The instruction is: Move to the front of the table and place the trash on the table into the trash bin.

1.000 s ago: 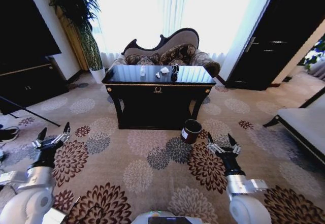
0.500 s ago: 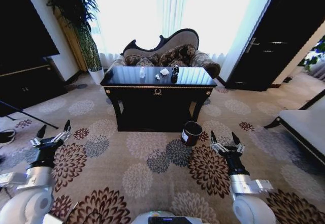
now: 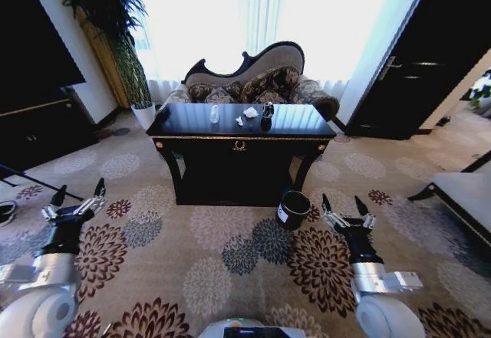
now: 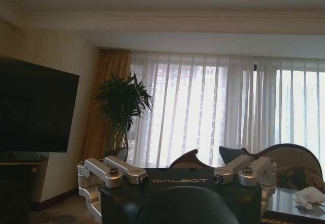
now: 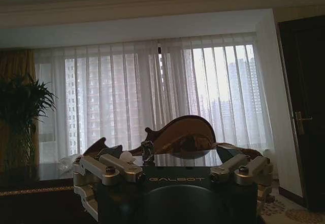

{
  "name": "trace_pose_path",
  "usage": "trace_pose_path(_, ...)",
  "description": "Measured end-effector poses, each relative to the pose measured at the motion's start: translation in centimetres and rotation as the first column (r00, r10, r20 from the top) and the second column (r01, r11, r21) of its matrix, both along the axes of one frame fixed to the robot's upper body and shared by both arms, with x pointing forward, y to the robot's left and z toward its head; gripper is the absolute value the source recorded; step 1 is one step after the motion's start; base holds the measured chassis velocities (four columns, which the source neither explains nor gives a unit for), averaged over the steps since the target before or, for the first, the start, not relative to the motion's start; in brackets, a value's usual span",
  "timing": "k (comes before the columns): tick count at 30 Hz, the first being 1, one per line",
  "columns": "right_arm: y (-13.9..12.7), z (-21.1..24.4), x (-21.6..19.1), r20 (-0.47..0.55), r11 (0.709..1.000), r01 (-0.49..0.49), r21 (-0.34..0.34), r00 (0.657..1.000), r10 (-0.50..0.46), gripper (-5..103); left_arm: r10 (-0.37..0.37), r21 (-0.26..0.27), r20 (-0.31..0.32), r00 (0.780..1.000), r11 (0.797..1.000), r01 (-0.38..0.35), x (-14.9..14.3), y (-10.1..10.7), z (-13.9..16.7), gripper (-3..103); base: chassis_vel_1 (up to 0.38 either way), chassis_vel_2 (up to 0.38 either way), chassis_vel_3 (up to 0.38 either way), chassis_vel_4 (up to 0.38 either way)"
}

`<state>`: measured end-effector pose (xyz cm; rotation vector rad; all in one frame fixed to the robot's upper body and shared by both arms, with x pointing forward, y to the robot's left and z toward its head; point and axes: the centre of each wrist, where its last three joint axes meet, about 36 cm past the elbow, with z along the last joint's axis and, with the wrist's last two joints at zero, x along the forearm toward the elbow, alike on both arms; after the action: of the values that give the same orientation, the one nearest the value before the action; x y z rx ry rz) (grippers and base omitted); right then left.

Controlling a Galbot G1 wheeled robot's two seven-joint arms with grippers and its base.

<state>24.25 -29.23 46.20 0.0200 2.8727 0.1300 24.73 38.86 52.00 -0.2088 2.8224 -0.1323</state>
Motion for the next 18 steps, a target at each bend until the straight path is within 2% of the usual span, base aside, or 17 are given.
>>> trace_pose_path(8,0.67,0.48,-0.07,0.008,1.000,-0.009,0.013,1.000,0.009,100,0.000,-0.008,0.011,1.000,1.000,0.000,-0.26,-0.20,0.42,100,-0.047,0.057,0.049,-0.062)
trace_pose_path(18,0.97,0.89,-0.37,0.021,1.000,-0.005,0.015,1.000,0.004,100,-0.011,-0.004,0.019,1.000,1.000,0.011,-0.22,-0.37,0.15,100,-0.192,0.188,0.190,-0.180)
